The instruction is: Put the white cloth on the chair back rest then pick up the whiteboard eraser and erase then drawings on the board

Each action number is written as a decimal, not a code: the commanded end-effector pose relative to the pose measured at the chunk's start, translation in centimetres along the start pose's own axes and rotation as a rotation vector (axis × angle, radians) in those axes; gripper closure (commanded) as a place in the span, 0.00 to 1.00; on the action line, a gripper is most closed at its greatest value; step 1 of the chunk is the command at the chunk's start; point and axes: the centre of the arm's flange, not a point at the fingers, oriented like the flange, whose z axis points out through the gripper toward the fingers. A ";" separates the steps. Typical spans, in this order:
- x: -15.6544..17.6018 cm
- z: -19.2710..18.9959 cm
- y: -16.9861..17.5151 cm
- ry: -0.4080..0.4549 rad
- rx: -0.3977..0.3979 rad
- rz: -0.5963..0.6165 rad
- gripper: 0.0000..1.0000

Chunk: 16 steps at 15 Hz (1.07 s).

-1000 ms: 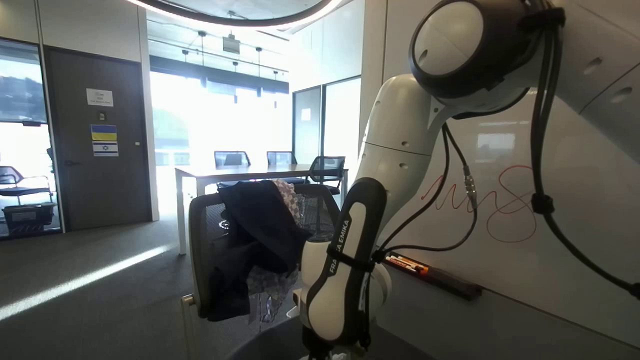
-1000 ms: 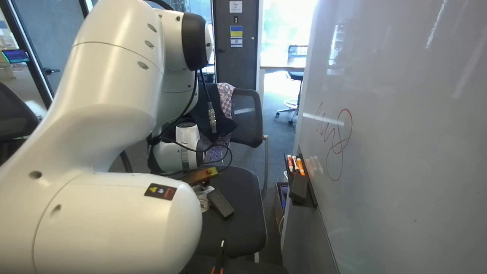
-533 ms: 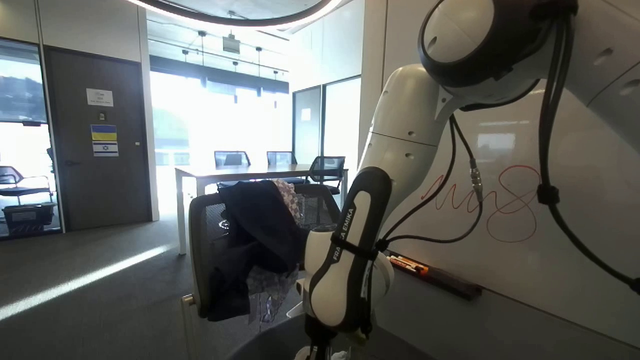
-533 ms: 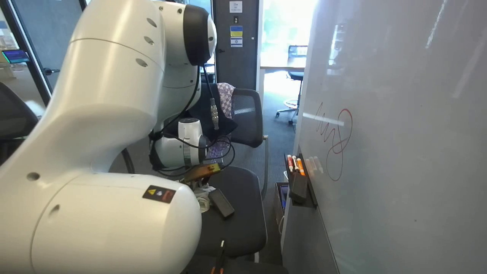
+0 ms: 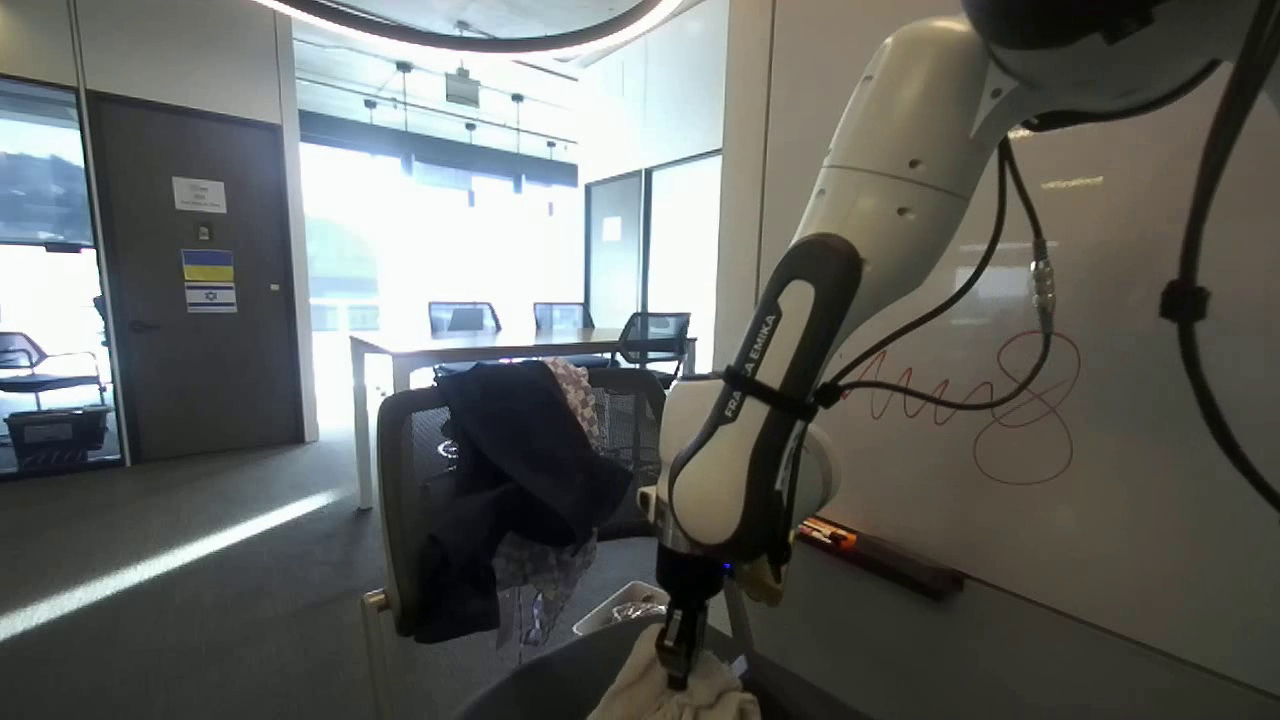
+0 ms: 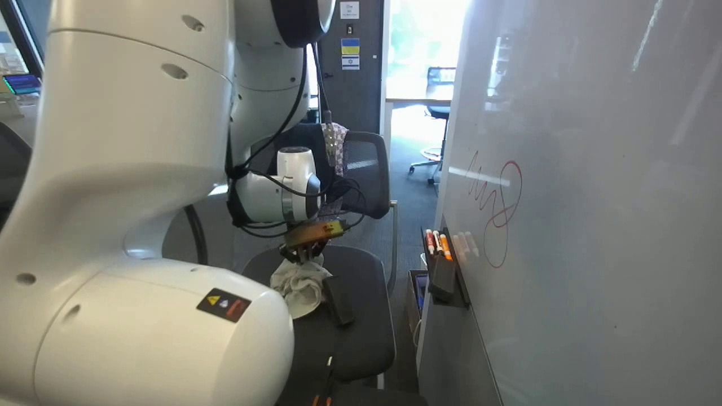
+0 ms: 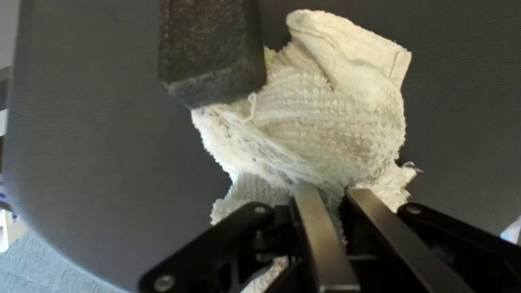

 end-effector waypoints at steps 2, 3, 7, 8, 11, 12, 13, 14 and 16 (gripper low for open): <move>-1.9 -11.2 0.8 0.126 -0.115 0.048 0.90; -1.9 -13.3 1.1 0.166 -0.142 0.061 0.90; -1.3 -22.6 1.9 0.312 -0.282 0.120 0.90; -1.1 -25.1 2.1 0.352 -0.313 0.136 0.90; -0.2 -33.0 2.6 0.466 -0.420 0.192 0.90; 0.2 -35.6 2.7 0.489 -0.452 0.196 0.90; 0.7 -38.2 2.5 0.512 -0.491 0.204 0.90; 1.2 -40.8 2.4 0.526 -0.518 0.205 0.90; 3.1 -45.6 1.5 0.539 -0.573 0.187 0.90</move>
